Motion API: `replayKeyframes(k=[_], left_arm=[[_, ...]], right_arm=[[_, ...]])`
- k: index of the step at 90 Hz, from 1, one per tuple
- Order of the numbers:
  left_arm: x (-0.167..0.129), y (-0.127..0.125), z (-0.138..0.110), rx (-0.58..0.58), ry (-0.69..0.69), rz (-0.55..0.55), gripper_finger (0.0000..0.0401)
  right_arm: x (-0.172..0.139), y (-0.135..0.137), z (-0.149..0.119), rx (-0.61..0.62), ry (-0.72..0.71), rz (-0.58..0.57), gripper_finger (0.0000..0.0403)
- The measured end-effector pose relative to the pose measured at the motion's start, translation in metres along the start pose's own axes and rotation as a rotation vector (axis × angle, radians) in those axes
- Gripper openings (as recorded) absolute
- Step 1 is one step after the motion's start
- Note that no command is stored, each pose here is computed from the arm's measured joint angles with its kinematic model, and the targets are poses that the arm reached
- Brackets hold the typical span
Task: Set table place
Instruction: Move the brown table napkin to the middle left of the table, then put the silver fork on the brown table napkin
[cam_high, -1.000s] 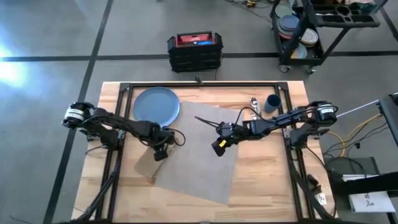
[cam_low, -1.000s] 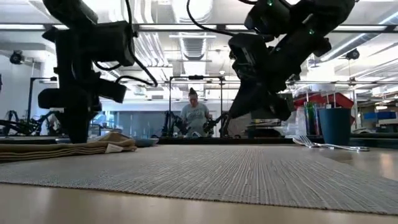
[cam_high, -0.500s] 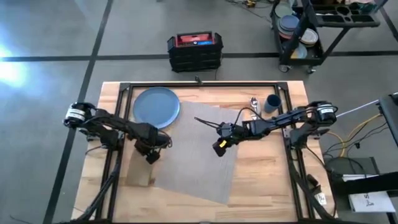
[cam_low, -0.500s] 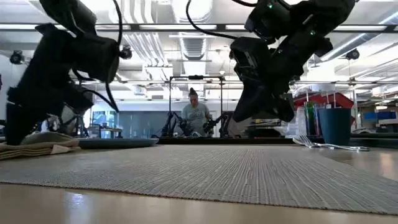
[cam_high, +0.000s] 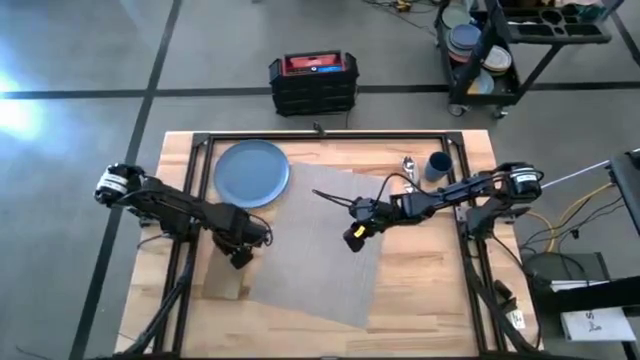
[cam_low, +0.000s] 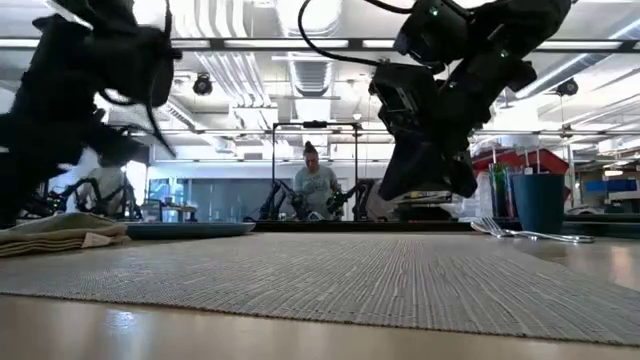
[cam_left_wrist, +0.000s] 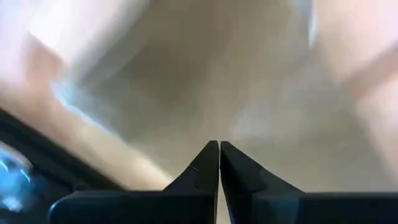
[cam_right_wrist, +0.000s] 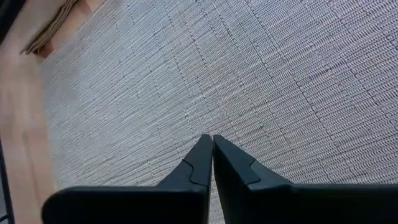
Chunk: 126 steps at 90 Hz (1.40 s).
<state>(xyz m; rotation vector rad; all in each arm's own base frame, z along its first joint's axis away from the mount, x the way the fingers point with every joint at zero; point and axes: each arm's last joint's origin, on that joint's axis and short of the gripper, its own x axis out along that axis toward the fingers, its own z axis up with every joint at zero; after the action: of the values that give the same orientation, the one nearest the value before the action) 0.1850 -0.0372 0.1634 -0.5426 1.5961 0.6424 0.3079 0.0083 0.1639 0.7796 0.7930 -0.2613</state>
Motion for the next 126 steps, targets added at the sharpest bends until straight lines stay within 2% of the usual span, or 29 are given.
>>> replayKeyframes(k=[8,21,53,65,84,103,126], left_arm=[[0.0,-0.001,0.004,0.002,-0.09,-0.01,0.0],[0.009,-0.002,0.004,-0.006,-0.083,0.002,0.0],[0.029,0.003,-0.006,-0.082,0.125,0.023,0.0],[0.023,0.002,-0.005,-0.082,0.11,0.004,0.0],[0.001,-0.01,0.003,-0.064,0.039,-0.089,0.0],[-0.028,-0.025,0.017,0.052,-0.11,-0.161,0.0],[-0.08,-0.054,0.044,0.268,-0.521,-0.298,0.0]], right_arm=[[0.0,0.0,0.0,-0.003,-0.001,0.0,0.0],[0.0,0.0,0.0,-0.003,-0.002,0.0,0.0],[0.0,0.0,0.0,-0.003,-0.001,-0.001,0.0],[0.0,0.001,-0.002,-0.008,0.005,0.001,0.0],[-0.002,0.006,-0.006,-0.014,0.026,0.021,0.0],[-0.015,0.017,0.0,-0.025,0.044,0.069,0.0],[-0.056,0.041,0.02,-0.118,0.028,0.073,0.0]])
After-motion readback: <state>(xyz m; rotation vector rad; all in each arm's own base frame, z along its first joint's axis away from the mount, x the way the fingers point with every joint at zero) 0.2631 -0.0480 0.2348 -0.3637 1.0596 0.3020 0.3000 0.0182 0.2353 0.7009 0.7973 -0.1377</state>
